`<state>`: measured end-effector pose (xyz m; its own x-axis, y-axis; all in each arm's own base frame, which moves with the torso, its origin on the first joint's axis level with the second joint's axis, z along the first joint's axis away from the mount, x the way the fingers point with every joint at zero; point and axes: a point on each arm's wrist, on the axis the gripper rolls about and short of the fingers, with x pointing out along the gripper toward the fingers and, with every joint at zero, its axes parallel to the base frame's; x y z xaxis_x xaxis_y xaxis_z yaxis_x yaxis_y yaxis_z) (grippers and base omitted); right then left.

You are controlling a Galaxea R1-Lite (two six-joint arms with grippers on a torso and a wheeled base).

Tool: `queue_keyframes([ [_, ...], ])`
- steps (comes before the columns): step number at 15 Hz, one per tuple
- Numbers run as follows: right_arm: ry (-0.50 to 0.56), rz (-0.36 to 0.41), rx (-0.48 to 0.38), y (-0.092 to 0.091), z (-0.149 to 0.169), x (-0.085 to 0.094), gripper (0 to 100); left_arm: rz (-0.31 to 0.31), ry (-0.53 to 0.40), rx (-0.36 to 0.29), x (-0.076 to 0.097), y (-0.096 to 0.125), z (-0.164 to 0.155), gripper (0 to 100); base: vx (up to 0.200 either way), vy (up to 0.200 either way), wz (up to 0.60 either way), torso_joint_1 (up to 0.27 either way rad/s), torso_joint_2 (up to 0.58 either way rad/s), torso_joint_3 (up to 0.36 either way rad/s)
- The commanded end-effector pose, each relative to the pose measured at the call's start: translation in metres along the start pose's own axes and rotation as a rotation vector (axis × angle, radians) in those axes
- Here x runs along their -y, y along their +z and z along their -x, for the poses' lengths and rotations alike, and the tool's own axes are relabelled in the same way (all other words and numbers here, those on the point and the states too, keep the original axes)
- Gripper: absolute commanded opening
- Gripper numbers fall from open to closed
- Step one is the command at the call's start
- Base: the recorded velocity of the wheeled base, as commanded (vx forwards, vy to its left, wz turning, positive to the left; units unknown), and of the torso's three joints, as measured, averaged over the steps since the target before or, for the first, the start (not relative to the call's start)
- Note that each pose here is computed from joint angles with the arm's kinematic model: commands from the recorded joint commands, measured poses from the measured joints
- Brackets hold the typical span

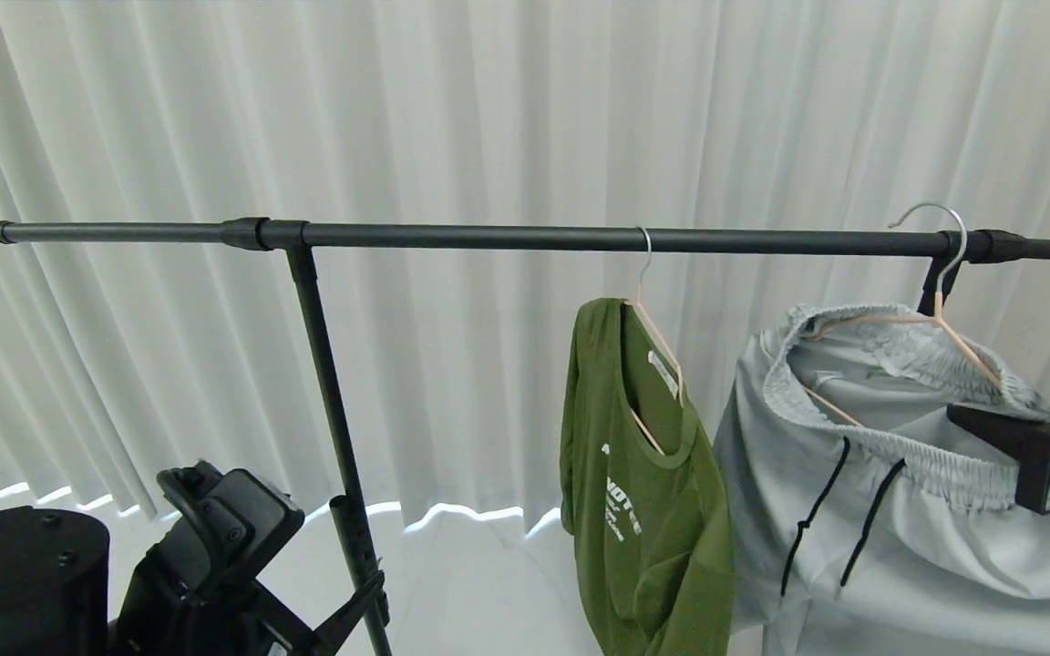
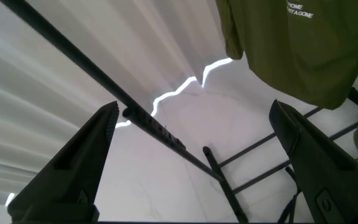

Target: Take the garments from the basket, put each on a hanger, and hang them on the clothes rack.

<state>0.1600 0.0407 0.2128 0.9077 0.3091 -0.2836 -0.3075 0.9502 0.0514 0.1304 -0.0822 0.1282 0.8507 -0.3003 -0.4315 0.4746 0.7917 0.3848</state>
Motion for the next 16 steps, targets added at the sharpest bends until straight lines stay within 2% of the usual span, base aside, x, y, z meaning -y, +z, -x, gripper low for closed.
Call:
queue_keyframes([
  [1,-0.012,-0.006,-0.025,0.009,-0.03,0.005,0,-0.001,-0.001,0.001,0.0,0.0,0.0,100,0.0,0.0,0.0,0.0,0.0,0.0],
  [3,-0.029,-0.01,-0.029,0.014,-0.047,0.01,0,-0.001,-0.001,0.001,0.0,0.0,0.0,100,0.0,0.0,0.0,0.0,0.0,0.0],
  [7,-0.091,-0.026,-0.041,0.02,-0.095,0.032,0,-0.003,-0.004,0.002,0.001,0.0,0.0,100,0.0,0.0,0.0,0.0,0.0,0.0],
  [12,-0.101,-0.034,-0.103,0.008,-0.117,0.037,0,-0.015,-0.024,0.01,0.004,0.001,0.001,100,0.0,0.0,0.0,0.0,0.0,0.0],
  [16,-0.1,-0.033,-0.1,0.008,-0.117,0.037,0,-0.018,-0.031,0.013,0.005,0.001,0.001,100,0.0,0.0,0.0,0.0,0.0,0.0],
])
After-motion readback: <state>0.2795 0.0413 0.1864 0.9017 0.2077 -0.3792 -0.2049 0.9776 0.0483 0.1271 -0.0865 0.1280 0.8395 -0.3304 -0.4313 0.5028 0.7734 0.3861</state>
